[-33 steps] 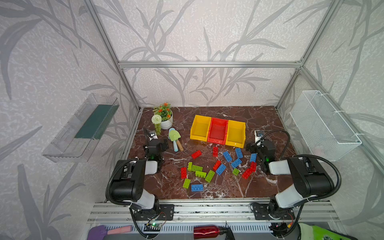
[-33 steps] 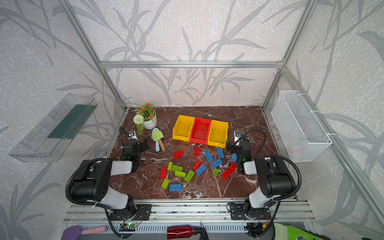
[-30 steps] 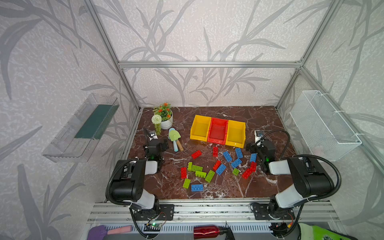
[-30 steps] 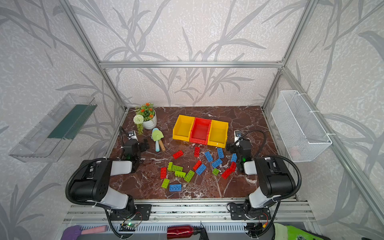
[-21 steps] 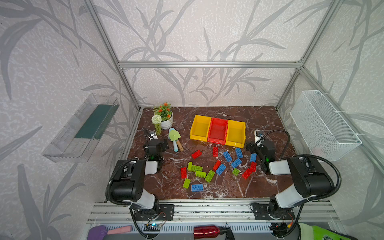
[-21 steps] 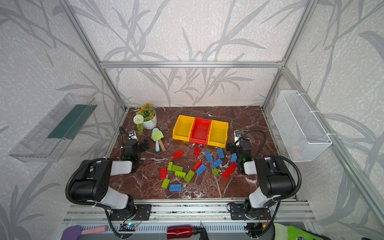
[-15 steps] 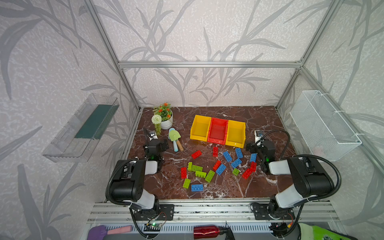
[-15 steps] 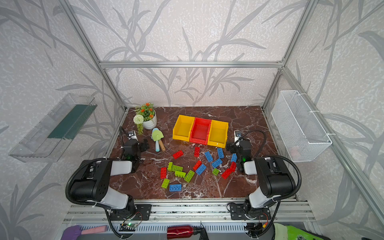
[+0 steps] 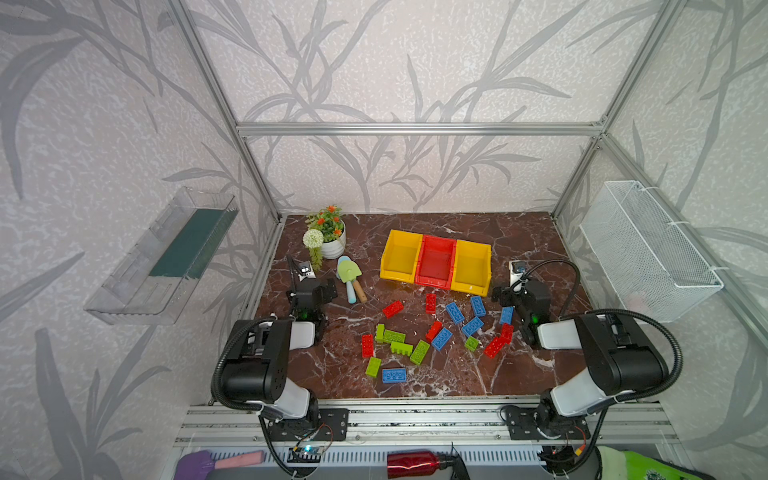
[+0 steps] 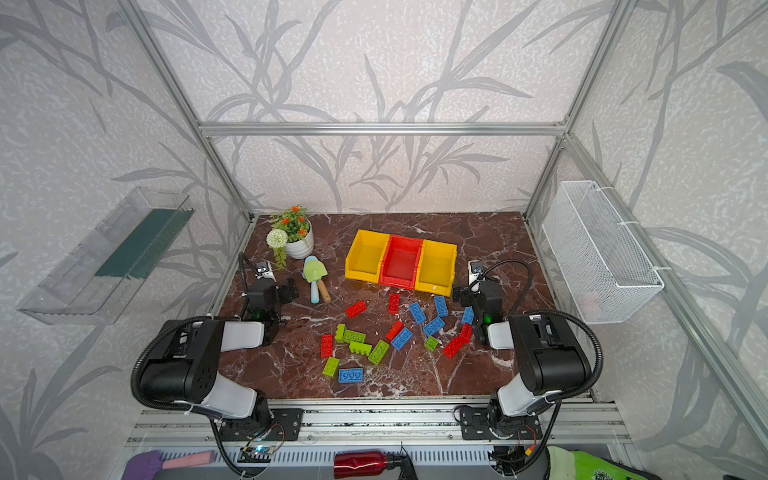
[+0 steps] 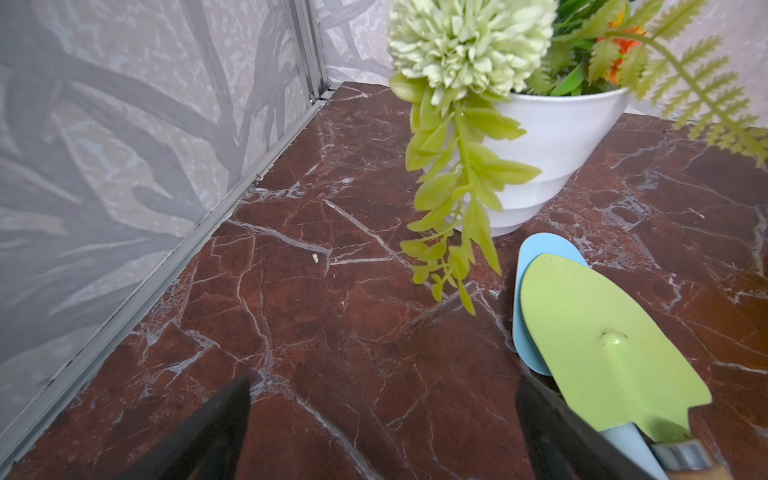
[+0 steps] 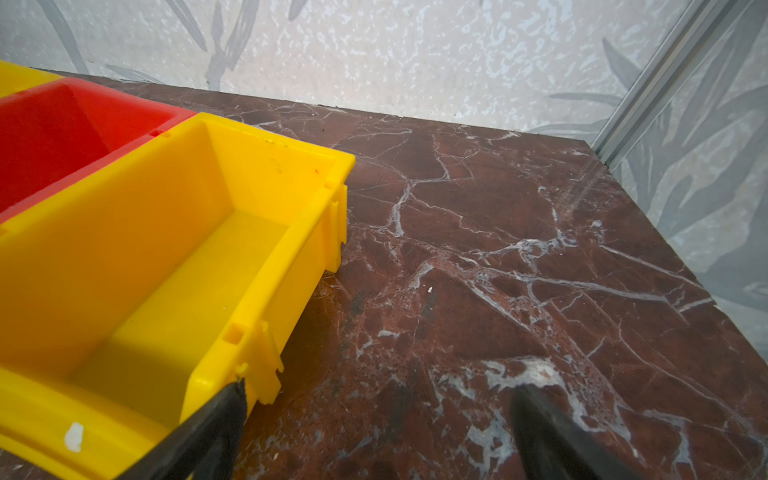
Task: Sort the legos into containers by color
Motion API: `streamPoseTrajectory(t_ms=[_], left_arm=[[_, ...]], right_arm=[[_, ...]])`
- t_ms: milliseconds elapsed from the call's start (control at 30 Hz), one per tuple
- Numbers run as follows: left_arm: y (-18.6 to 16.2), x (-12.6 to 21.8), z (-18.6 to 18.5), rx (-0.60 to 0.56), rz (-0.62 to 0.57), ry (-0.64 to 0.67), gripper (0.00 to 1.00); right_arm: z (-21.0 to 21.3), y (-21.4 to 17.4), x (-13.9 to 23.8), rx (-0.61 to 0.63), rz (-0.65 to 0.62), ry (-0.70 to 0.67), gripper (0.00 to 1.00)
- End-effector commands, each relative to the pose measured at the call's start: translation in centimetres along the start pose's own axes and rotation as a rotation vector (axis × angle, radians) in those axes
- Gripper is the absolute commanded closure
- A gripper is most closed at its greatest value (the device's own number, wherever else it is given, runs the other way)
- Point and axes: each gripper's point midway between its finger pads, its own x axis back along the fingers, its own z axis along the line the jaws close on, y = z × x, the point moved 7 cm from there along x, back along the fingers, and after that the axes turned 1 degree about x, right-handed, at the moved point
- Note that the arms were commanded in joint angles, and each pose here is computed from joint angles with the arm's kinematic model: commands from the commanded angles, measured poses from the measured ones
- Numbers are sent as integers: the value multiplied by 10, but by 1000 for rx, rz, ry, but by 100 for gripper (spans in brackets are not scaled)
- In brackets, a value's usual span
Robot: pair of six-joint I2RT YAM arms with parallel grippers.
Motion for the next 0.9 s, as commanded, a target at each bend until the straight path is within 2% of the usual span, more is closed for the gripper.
streamPoseTrajectory(t_ms=[0,533,567,667,700,800,867], left_arm=[[8,1,1,3,-31,0,1],[9,1,1,4,-33,1,1],[8,1,1,3,-32,1,1],[16,2,-2,-7,-45,-18,1],[21,3,-3,-16,-8,-19,1],[39,7,-4,-38,56,-19,1],[46,13,-6,-43,58,-14,1]], right_arm=[[2,7,-2,6,-30,17,1],[1,8,-2,-1,-30,15,1],[0,8,-1,-2,-36,2,1],[-14,22,7,-41,-27,-150,1],[-16,29,9,-42,-13,-170,1],[-25,48,16,-82,80,-293,1],[-29,60,23,-133,130,-321,1]])
